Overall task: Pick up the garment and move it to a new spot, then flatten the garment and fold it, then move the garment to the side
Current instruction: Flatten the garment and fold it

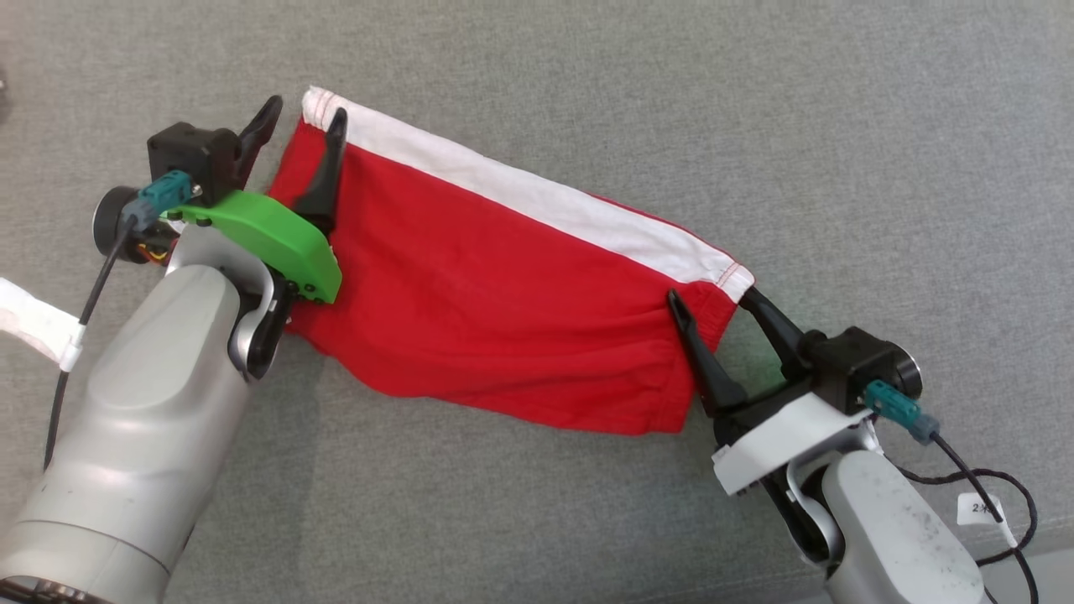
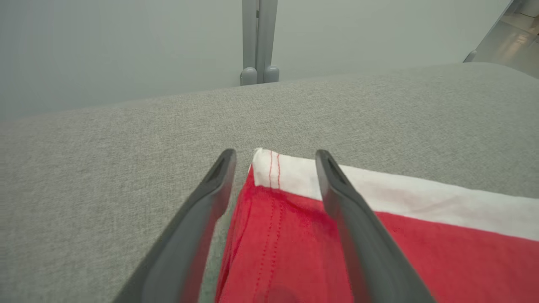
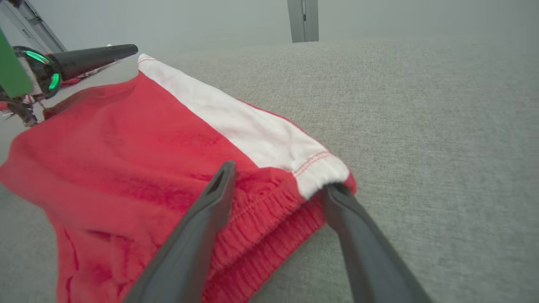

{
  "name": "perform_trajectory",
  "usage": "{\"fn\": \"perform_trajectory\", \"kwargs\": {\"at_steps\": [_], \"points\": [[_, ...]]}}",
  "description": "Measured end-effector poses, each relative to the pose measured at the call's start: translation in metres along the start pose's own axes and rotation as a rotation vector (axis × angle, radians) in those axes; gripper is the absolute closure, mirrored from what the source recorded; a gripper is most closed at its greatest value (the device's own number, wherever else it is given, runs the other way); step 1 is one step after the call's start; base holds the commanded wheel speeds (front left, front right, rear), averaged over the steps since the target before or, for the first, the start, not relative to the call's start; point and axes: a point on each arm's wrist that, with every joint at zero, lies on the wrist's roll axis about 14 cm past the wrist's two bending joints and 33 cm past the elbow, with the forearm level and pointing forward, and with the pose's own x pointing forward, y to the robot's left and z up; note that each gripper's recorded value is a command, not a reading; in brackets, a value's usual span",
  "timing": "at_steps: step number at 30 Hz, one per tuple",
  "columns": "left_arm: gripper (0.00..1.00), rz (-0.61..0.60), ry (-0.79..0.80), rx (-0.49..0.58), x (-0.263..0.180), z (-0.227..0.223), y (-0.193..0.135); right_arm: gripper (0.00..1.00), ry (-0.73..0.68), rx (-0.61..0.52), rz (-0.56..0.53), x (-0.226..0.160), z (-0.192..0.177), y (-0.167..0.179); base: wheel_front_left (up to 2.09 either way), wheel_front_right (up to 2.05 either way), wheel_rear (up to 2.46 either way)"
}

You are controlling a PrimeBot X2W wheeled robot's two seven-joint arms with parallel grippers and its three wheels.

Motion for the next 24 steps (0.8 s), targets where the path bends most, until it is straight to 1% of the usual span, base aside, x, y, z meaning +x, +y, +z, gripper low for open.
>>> {"fn": "perform_trajectory", "kwargs": {"at_steps": [5,14,18,24], "points": [[0.0,0.015,0.002,-0.006,-0.012,0.006,0.001,0.0,-0.007,-0.046,-0.008,-0.01,0.011,0.002,0.0,0.0,0.0],[0.0,0.073,0.144,-0.051,-0.058,-0.026,0.004,0.0,-0.031,-0.1,-0.025,-0.036,0.036,0.007,0.0,0.0,0.0],[0.0,0.101,0.214,-0.1,-0.083,-0.041,0.004,0.0,-0.063,-0.115,-0.027,-0.047,0.055,0.012,0.0,0.0,0.0],[0.0,0.131,0.245,-0.153,-0.096,-0.049,0.007,0.0,-0.088,-0.12,-0.017,-0.052,0.068,0.019,0.0,0.0,0.0]]}}
